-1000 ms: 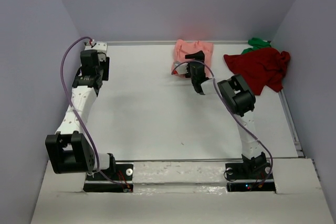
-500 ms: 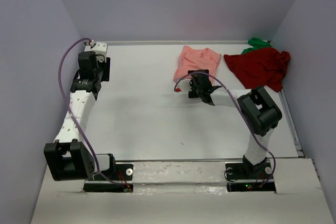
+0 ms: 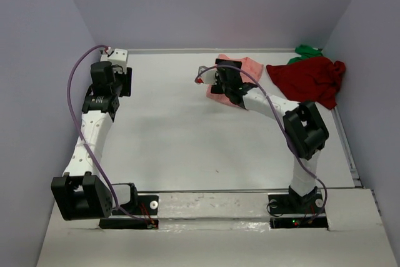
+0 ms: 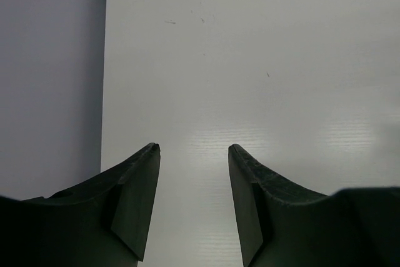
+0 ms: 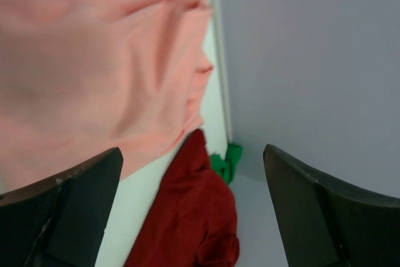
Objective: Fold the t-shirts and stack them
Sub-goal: Fold the tshirt
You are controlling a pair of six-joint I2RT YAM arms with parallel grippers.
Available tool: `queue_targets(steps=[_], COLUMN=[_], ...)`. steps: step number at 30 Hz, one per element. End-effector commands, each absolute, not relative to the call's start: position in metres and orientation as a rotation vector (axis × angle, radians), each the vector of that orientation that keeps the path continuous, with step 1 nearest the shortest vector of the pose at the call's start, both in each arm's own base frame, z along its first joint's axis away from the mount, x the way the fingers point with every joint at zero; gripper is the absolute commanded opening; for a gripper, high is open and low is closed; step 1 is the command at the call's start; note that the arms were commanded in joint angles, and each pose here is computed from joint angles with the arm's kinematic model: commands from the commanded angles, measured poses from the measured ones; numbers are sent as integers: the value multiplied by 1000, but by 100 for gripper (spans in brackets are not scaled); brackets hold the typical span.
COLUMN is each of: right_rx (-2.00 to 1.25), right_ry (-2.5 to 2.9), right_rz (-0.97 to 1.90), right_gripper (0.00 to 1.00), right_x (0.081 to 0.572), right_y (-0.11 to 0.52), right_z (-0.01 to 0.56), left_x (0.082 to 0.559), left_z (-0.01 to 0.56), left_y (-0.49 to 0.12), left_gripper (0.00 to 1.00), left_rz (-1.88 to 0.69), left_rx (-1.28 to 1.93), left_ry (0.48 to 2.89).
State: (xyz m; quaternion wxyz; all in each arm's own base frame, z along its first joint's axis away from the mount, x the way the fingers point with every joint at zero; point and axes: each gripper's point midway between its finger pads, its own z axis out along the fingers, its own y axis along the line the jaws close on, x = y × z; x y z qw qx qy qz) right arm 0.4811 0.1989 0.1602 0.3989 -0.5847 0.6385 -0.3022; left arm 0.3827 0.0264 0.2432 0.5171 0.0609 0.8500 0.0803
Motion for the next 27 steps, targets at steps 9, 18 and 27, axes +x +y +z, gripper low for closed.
queue_targets(steps=[9,18,27], right_rx=[-1264,-1406,-1372], right_ry=[1395,1435,1434], right_rz=[-1083,-1092,-1073], right_gripper=[100,100,100], right_x=[585,581,577], right_y=[237,234,233], right_z=[175,83,86], left_x=[381,381,383], left_z=[249,238,235], left_y=[22,17,17], left_gripper=[60,60,60], left_rz=[162,134,131], left_rx=[164,186,186], left_ry=[2001,2016,2021])
